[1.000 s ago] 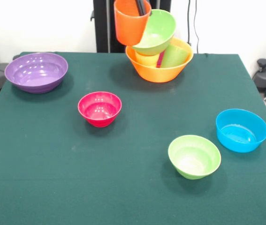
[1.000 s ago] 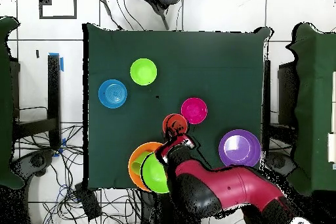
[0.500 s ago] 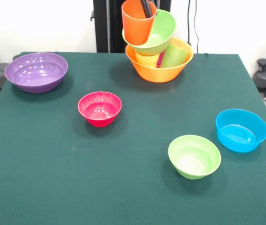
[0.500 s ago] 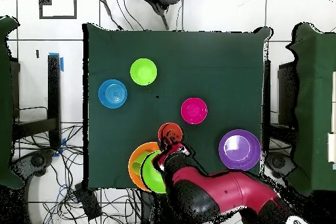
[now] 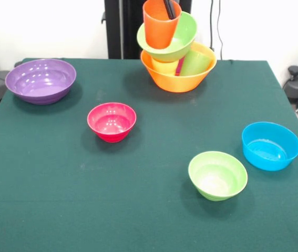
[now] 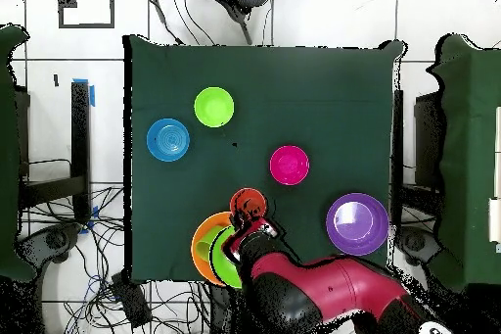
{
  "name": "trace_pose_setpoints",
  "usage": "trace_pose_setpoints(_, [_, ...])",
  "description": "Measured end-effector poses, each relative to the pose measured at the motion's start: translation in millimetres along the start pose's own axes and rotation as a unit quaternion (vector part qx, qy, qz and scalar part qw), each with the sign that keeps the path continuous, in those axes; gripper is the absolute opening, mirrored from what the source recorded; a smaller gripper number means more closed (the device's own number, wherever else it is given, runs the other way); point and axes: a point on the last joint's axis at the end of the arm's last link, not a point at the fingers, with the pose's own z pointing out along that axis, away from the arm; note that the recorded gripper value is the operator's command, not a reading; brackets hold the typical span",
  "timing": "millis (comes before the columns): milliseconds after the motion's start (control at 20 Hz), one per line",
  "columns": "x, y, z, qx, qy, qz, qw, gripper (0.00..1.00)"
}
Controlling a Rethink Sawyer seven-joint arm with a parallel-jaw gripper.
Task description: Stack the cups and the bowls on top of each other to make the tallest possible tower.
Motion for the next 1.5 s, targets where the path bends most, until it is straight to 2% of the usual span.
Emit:
trace_pose_setpoints(500, [7.1, 20.4, -1.3, -0.018, 0.009, -0.009, 0.9998, 0.00])
trace_pose_setpoints(850, [11.4, 27.6, -2.2, -0.025, 0.014, -0.009, 0.9996, 0.00])
trace_pose_setpoints(1200, [27.4, 41.5, -5.8, -0.035, 0.025, -0.021, 0.9989, 0.00])
trace_pose_setpoints(1500, [44.1, 47.6, -8.7, -0.036, 0.036, -0.029, 0.9983, 0.00])
